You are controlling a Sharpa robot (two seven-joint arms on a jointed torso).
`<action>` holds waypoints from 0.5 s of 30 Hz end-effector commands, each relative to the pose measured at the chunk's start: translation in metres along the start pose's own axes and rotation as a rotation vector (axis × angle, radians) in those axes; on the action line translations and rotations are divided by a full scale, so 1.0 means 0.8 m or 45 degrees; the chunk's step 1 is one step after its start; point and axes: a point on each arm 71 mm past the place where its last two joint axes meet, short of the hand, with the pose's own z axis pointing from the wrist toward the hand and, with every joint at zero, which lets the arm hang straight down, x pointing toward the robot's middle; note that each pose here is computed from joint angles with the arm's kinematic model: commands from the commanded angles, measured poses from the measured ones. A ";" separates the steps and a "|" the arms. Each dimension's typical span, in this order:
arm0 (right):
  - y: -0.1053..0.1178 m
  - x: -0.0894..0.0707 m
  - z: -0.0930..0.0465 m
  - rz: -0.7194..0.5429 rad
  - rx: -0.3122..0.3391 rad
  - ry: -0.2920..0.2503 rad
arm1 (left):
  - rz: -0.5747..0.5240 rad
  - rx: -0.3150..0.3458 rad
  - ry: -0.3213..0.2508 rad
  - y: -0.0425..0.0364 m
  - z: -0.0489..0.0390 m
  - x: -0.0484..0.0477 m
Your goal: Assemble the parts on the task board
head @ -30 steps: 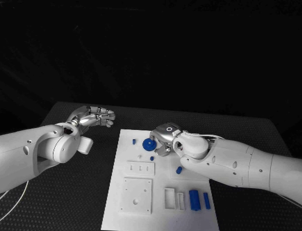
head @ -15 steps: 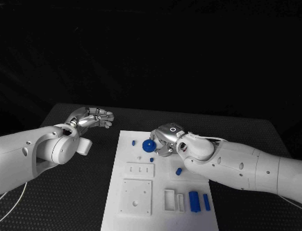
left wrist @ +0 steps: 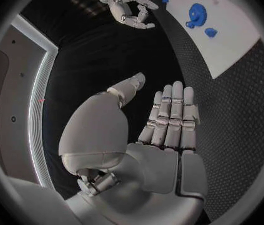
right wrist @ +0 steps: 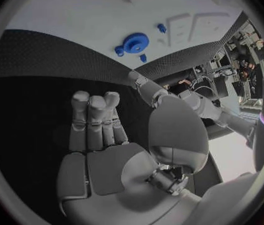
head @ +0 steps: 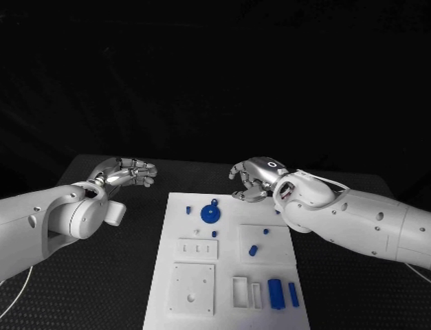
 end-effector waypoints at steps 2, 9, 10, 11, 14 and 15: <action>-0.032 -0.001 -0.011 0.168 0.002 0.155 | -0.003 0.046 0.035 -0.0038 0.003 0.002; -0.076 -0.007 -0.030 0.235 0.036 0.201 | -0.008 0.058 0.056 -0.0019 0.004 0.002; -0.081 -0.007 -0.031 0.243 0.040 0.210 | -0.011 0.056 0.066 -0.0010 0.003 0.002; -0.088 -0.007 -0.034 0.248 0.049 0.222 | -0.010 0.055 0.068 -0.0006 0.003 0.003; -0.105 0.001 -0.042 0.248 0.082 0.235 | -0.013 0.053 0.078 0.0015 0.003 0.004; -0.112 0.004 -0.045 0.251 0.100 0.236 | -0.013 0.053 0.079 0.0017 0.003 0.004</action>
